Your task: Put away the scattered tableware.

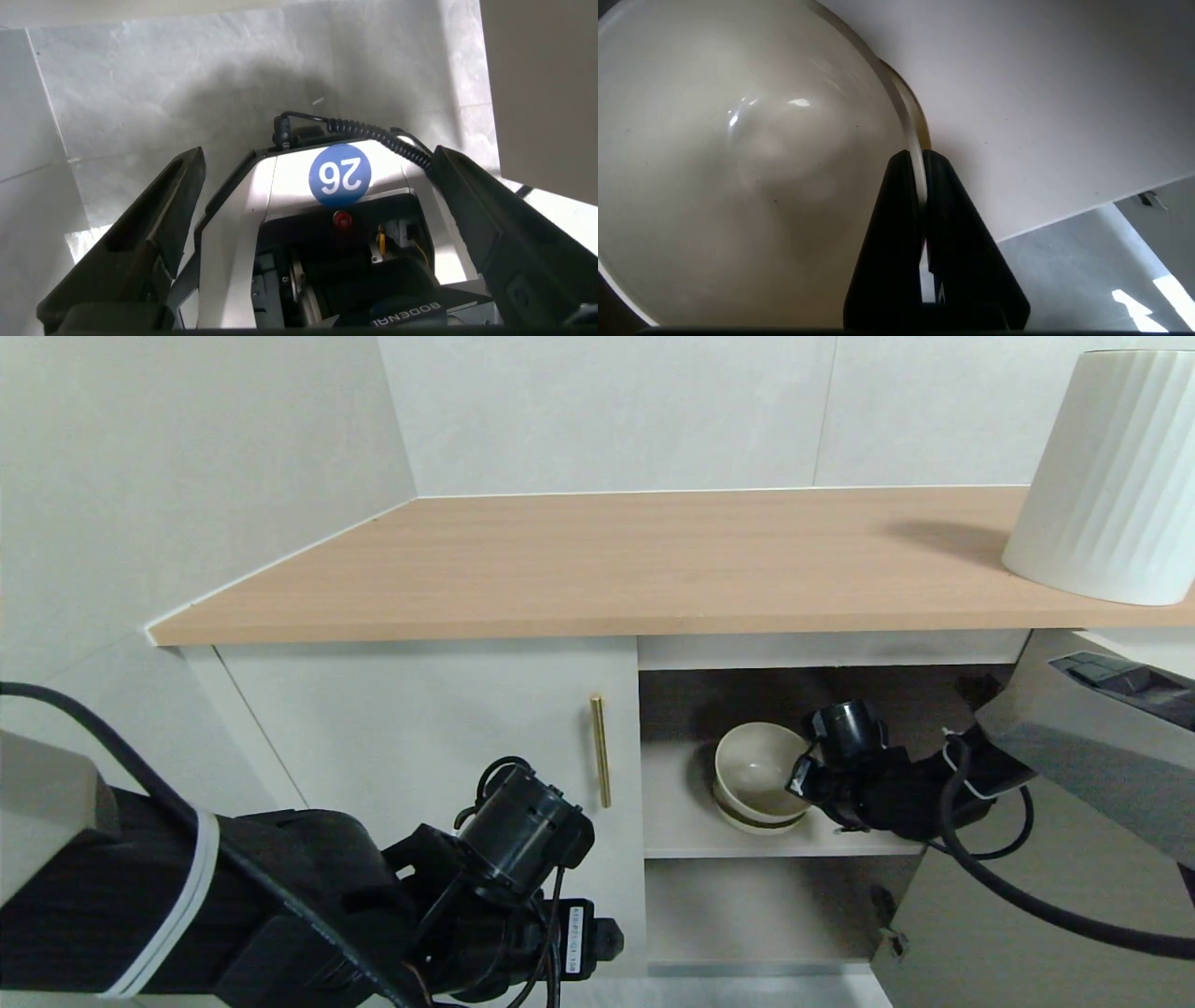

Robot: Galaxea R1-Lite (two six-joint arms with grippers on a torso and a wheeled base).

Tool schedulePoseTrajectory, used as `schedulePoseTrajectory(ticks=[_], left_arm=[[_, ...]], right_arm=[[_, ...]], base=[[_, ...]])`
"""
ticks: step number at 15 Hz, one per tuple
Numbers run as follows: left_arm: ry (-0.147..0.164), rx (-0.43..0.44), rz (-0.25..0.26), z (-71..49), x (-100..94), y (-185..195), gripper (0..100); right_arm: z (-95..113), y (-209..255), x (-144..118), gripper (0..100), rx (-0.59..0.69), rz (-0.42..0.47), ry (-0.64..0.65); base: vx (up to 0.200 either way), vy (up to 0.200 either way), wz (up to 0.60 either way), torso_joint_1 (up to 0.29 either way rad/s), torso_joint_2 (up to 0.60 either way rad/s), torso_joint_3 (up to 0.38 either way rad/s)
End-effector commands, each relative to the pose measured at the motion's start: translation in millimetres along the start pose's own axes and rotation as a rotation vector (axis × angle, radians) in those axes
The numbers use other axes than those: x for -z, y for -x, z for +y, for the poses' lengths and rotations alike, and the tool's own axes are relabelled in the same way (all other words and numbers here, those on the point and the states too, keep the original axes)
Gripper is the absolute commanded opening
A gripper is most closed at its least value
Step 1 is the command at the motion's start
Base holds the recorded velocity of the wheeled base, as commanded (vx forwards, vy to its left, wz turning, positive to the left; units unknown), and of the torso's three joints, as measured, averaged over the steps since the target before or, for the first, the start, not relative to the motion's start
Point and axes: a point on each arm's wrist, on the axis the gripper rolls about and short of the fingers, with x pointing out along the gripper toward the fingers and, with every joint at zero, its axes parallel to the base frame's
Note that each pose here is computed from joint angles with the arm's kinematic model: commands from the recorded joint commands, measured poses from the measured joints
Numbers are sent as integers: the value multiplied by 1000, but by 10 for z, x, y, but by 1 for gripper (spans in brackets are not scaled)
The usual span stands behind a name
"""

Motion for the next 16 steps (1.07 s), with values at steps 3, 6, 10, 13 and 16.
schedulePoseTrajectory(ticks=[3,6,10,13,16], left_arm=[[1,-1,1,2,1,-4,100],[1,-1,1,2,1,-4,100],[1,-1,0,0,-3,-3,100],[2,-1,-1,3,-5,-4,100],[6,3,-12,14,-22,36,100]], right_arm=[[-4,-35,25,0,4,4,2],[-2,-39,25,0,3,3,8],[-7,-52,37,100,5,5,9],[0,-42,34,100,2,4,9],[13,26,-5,100,-5,-2,7]], base=[[0,0,0,0,0,0],[0,0,0,0,0,0],[0,0,0,0,0,0],[0,0,0,0,0,0],[0,0,0,0,0,0]])
